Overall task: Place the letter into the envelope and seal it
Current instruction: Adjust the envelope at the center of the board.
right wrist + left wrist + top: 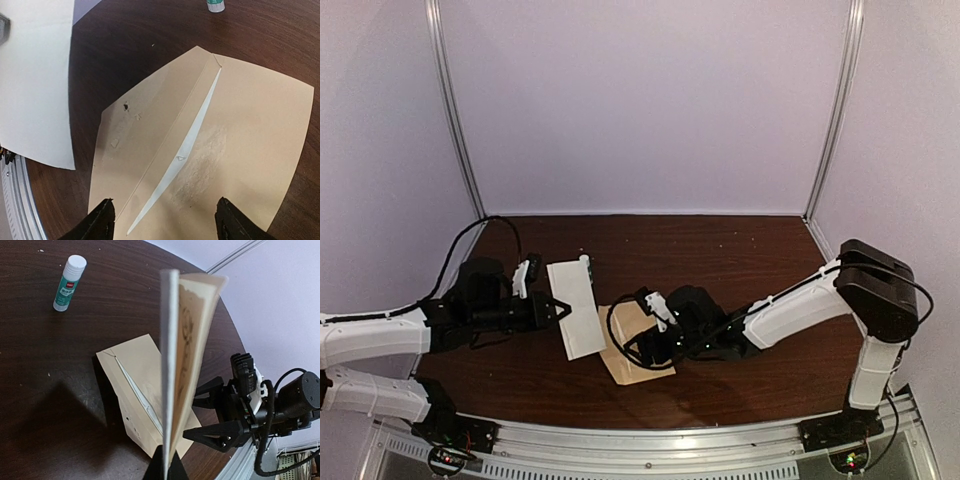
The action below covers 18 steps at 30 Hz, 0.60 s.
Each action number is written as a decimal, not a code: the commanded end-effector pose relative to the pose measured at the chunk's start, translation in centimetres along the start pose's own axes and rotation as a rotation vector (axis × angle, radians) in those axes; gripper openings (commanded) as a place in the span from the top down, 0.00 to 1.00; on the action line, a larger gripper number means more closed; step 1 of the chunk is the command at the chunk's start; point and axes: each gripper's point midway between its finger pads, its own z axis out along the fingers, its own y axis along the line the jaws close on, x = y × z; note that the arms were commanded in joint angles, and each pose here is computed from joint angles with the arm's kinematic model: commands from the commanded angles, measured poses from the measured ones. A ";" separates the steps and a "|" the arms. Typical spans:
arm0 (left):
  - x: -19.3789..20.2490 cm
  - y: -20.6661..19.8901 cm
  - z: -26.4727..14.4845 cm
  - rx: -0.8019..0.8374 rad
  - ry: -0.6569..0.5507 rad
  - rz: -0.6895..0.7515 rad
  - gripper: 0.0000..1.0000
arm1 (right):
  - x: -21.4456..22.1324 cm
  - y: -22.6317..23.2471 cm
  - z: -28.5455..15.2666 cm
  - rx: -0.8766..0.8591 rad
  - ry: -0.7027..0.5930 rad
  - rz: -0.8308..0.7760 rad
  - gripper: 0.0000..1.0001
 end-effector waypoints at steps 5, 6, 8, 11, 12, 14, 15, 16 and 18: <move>-0.2 -0.5 -0.2 0.041 -0.012 -0.007 1.00 | -1.1 -1.6 1.9 0.041 -0.033 0.035 0.31; -0.2 -0.6 -0.2 0.043 -0.011 -0.008 1.00 | -0.9 -2.1 1.9 0.059 -0.031 0.043 0.31; -0.2 -0.6 -0.1 0.047 -0.010 -0.011 1.00 | -0.6 -3.1 1.9 0.092 -0.025 0.065 0.31; -0.1 -0.7 0.1 0.059 -0.002 -0.017 1.00 | 0.0 -4.4 1.8 0.122 -0.018 0.102 0.33; -0.1 -0.7 0.2 0.060 -0.001 -0.018 1.00 | 0.4 -4.8 1.7 0.132 -0.011 0.113 0.33; 0.0 -0.8 0.4 0.066 0.004 -0.021 1.00 | 1.0 -5.5 1.5 0.148 -0.002 0.134 0.33; -0.1 -0.9 0.5 0.069 0.006 -0.021 1.00 | 1.4 -5.8 1.4 0.155 0.003 0.144 0.33; 0.0 -0.9 0.6 0.070 0.009 -0.022 1.00 | 1.7 -6.1 1.4 0.161 0.007 0.157 0.33; 0.0 -0.9 0.7 0.076 0.014 -0.022 1.00 | 2.1 -6.6 1.1 0.171 0.012 0.172 0.34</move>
